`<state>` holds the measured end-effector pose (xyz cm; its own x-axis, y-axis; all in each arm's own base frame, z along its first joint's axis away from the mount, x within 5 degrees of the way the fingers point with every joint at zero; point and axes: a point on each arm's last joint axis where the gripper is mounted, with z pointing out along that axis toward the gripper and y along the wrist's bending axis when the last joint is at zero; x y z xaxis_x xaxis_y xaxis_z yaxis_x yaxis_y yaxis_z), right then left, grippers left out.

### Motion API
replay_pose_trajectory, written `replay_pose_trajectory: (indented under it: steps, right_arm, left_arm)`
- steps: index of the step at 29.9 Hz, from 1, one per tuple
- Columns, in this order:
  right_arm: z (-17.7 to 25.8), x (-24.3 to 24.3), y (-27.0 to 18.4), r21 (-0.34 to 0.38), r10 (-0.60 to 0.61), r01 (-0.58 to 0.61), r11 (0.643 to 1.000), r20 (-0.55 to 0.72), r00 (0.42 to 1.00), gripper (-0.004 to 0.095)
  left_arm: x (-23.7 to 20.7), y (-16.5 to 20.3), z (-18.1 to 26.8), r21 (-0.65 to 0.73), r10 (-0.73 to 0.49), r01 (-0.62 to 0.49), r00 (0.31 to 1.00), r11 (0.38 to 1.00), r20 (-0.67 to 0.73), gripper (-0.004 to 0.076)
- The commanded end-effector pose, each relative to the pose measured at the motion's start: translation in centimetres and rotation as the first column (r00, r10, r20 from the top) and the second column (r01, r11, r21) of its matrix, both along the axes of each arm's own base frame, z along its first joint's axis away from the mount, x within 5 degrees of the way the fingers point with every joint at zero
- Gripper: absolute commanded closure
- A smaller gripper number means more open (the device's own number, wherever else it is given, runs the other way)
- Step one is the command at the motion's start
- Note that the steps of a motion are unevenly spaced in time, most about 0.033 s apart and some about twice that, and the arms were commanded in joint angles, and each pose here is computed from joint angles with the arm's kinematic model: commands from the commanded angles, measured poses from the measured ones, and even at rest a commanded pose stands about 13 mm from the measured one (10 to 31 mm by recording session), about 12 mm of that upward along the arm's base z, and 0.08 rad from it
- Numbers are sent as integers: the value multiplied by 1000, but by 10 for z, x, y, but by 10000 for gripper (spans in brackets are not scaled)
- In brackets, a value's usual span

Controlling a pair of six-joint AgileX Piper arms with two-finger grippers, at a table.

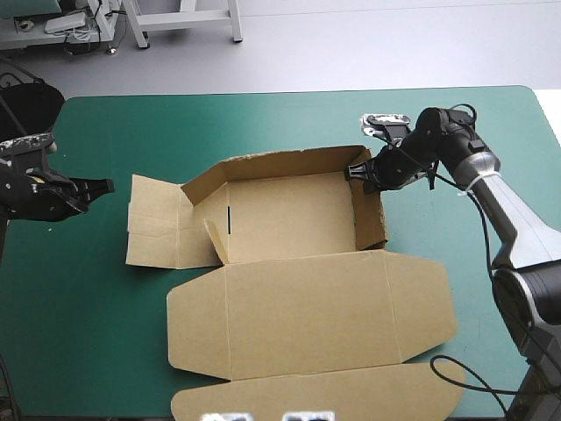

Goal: Fold the box

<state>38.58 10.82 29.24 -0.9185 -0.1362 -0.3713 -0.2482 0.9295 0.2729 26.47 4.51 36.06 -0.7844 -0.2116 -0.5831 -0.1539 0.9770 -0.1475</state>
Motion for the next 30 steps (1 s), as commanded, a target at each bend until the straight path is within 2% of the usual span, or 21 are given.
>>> replay_pose_trajectory:
  steps: [1, 5, 7, 12, 17, 21, 24, 28, 30]
  right_arm:
    - [10, 4, 1, 5, -19, 19, 1000, 60, 998, 752]
    - [8, 9, 0, -12, -26, 27, 1000, 98, 995, 630]
    - [13, 10, -2, -48, 2, 4, 999, 119, 993, 591]
    - [56, 5, -9, -129, 37, -13, 992, 184, 982, 581]
    - [115, -6, -15, -161, 75, -22, 987, 332, 940, 579]
    - [152, -21, -18, -140, 63, -8, 990, 388, 920, 580]
    - [168, -32, -17, -82, 30, 4, 997, 415, 909, 579]
    - [171, -44, -15, -1, -12, 13, 1000, 389, 921, 578]
    - [163, -46, -15, 6, -16, 15, 1000, 352, 936, 578]
  left_arm:
    - [-1, -2, 13, -13, 0, 0, 998, 1000, 57, 729]
    - [0, -2, 12, -15, 0, 1, 999, 1000, 51, 731]
    - [0, -2, 12, -15, 0, 1, 999, 1000, 51, 731]
    - [0, -1, 12, 0, 2, -2, 998, 1000, 56, 731]
    - [1, -1, 13, 2, 4, -4, 998, 1000, 66, 733]
    - [0, -1, 12, 1, 3, -3, 998, 1000, 62, 733]
    - [0, -1, 12, 2, 2, -2, 998, 1000, 57, 733]
    - [0, -1, 12, 3, 1, -1, 999, 1000, 50, 733]
    - [0, -1, 12, 5, 1, -1, 999, 1000, 49, 733]
